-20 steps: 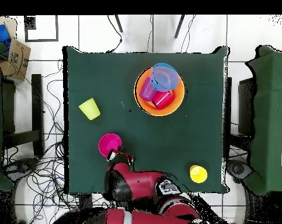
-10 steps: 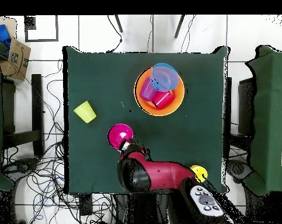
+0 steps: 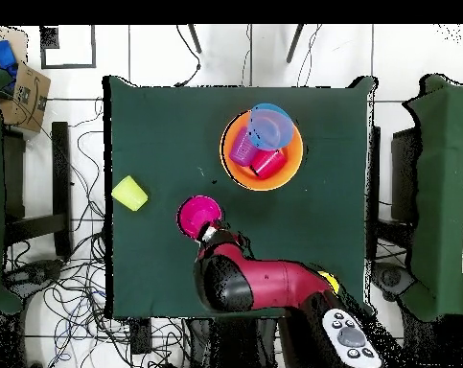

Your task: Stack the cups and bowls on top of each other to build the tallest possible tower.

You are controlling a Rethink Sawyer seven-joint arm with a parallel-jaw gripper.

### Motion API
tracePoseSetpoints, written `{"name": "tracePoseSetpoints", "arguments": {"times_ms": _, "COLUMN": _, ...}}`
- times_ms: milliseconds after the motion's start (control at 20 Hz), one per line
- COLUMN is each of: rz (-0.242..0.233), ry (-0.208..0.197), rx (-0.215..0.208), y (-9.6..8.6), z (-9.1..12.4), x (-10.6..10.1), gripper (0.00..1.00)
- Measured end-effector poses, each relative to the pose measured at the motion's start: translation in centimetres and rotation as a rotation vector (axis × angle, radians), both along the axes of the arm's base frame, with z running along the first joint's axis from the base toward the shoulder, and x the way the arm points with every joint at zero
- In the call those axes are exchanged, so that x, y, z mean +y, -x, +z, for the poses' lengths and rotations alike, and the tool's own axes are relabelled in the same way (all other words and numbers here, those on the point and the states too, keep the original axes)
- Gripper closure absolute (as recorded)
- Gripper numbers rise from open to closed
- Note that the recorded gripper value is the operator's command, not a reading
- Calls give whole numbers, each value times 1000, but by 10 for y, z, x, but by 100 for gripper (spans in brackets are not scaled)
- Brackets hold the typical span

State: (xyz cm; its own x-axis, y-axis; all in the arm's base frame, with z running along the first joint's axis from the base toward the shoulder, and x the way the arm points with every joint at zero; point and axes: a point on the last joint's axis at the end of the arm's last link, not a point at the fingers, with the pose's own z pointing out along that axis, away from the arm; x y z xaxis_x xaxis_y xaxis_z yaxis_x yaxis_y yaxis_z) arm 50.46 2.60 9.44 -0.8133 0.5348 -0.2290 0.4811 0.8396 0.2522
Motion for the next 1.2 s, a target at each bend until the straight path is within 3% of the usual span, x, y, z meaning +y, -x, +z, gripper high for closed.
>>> {"name": "tracePoseSetpoints", "arguments": {"times_ms": 300, "rz": 15, "ry": -1, "rx": -2, "y": 0, "z": 1, "x": 7, "gripper": 100}}
{"name": "tracePoseSetpoints", "arguments": {"times_ms": 900, "rz": 91, "ry": 3, "rx": -9, "y": 2, "z": 3, "x": 45, "gripper": 100}}
{"name": "tracePoseSetpoints", "arguments": {"times_ms": 1200, "rz": 111, "ry": 14, "rx": -30, "y": -1, "z": 12, "x": 53, "gripper": 100}}
